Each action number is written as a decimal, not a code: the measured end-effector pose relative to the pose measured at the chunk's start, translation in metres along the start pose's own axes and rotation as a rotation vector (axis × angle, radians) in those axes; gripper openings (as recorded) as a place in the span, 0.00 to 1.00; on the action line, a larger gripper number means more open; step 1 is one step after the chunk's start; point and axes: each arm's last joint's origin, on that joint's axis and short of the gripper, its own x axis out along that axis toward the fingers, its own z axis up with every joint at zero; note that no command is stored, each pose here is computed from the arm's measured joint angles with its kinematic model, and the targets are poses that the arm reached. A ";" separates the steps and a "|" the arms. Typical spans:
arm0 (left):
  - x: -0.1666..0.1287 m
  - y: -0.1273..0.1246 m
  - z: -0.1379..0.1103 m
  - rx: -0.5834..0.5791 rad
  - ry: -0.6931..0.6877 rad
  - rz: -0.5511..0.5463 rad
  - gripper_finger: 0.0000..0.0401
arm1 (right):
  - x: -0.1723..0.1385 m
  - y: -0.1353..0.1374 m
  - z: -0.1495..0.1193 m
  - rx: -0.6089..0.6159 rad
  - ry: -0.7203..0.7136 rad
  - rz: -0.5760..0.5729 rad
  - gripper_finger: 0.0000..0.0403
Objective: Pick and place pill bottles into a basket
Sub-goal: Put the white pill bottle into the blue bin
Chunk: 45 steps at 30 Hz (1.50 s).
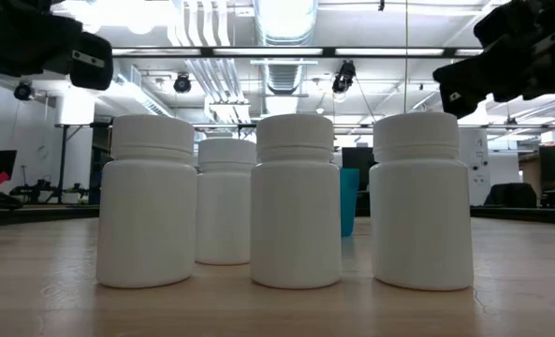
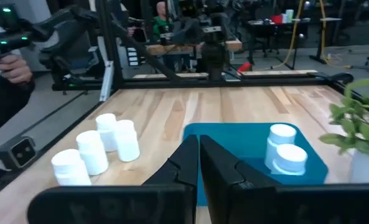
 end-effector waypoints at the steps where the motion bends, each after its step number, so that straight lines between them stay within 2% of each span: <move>1: 0.001 0.000 0.002 0.000 0.001 0.001 0.00 | 0.000 -0.002 0.000 0.002 0.003 -0.011 0.02; 8: 0.008 0.002 0.003 -0.003 0.037 0.017 0.00 | -0.002 -0.012 -0.010 -0.037 0.037 -0.072 0.02; 18: 0.007 0.002 0.004 -0.001 0.027 0.025 0.00 | -0.012 -0.024 0.001 -0.075 -0.100 -0.184 0.02; 24: 0.007 0.002 0.004 -0.001 0.028 0.024 0.00 | -0.019 -0.024 0.008 -0.100 -0.153 -0.107 0.02; 37: 0.007 0.002 0.004 -0.016 0.042 0.023 0.00 | -0.031 -0.020 0.009 -0.133 -0.193 -0.094 0.02; 41: 0.011 0.004 0.021 -0.056 0.117 0.020 0.00 | -0.034 -0.018 0.007 -0.126 -0.180 -0.093 0.02; 45: 0.016 0.007 0.055 -0.067 0.230 0.024 0.00 | -0.035 -0.018 0.003 -0.103 -0.146 -0.091 0.02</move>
